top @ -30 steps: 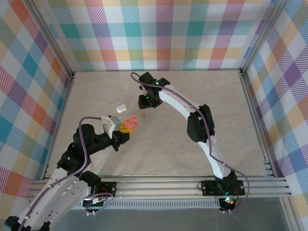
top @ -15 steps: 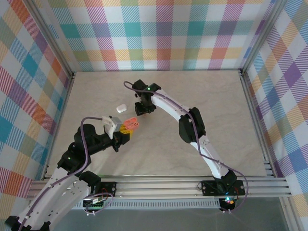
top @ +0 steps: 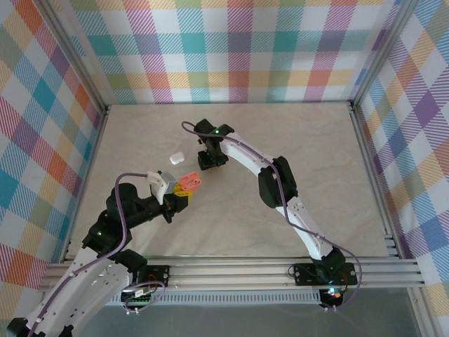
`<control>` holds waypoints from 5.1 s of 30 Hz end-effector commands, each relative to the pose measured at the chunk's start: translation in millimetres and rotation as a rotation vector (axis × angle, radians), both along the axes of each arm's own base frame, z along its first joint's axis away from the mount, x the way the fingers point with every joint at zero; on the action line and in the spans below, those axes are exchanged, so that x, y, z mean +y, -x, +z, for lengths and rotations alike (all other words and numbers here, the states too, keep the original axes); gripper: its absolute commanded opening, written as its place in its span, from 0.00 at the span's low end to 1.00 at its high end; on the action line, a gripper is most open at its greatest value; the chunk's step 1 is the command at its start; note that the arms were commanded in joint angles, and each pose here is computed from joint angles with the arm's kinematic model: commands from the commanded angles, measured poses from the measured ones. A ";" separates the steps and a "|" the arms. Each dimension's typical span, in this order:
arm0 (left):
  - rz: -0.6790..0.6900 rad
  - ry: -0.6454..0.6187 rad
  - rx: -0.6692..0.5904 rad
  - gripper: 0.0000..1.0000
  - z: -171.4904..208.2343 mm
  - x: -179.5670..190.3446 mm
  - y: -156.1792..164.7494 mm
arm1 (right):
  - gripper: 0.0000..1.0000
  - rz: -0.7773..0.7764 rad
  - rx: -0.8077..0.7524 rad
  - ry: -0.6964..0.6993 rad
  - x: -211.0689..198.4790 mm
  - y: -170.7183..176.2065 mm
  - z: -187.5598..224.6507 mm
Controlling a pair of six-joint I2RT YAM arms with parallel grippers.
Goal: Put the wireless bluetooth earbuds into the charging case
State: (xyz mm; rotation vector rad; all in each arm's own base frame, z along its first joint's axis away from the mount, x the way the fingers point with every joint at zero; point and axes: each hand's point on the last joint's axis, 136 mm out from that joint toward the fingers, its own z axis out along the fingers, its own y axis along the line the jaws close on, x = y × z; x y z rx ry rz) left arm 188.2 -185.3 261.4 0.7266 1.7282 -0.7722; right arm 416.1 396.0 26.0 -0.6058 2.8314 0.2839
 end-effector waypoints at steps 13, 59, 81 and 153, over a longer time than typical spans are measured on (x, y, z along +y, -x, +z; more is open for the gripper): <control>-0.017 0.022 0.008 0.00 3.8 -1.0 5.8 | 0.28 -0.050 0.016 0.026 -4.7 0.1 -10.3; 0.009 0.198 -0.223 0.00 22.0 -71.7 -77.7 | 0.19 -0.231 -0.592 -0.485 -125.7 108.7 275.8; -0.037 0.242 -0.165 0.00 36.3 -114.3 -80.2 | 0.18 0.027 -0.731 -0.841 -75.6 141.7 321.2; -0.054 0.286 -0.180 0.00 47.9 -109.9 -69.2 | 0.37 0.125 -0.748 -0.739 -71.4 148.9 272.8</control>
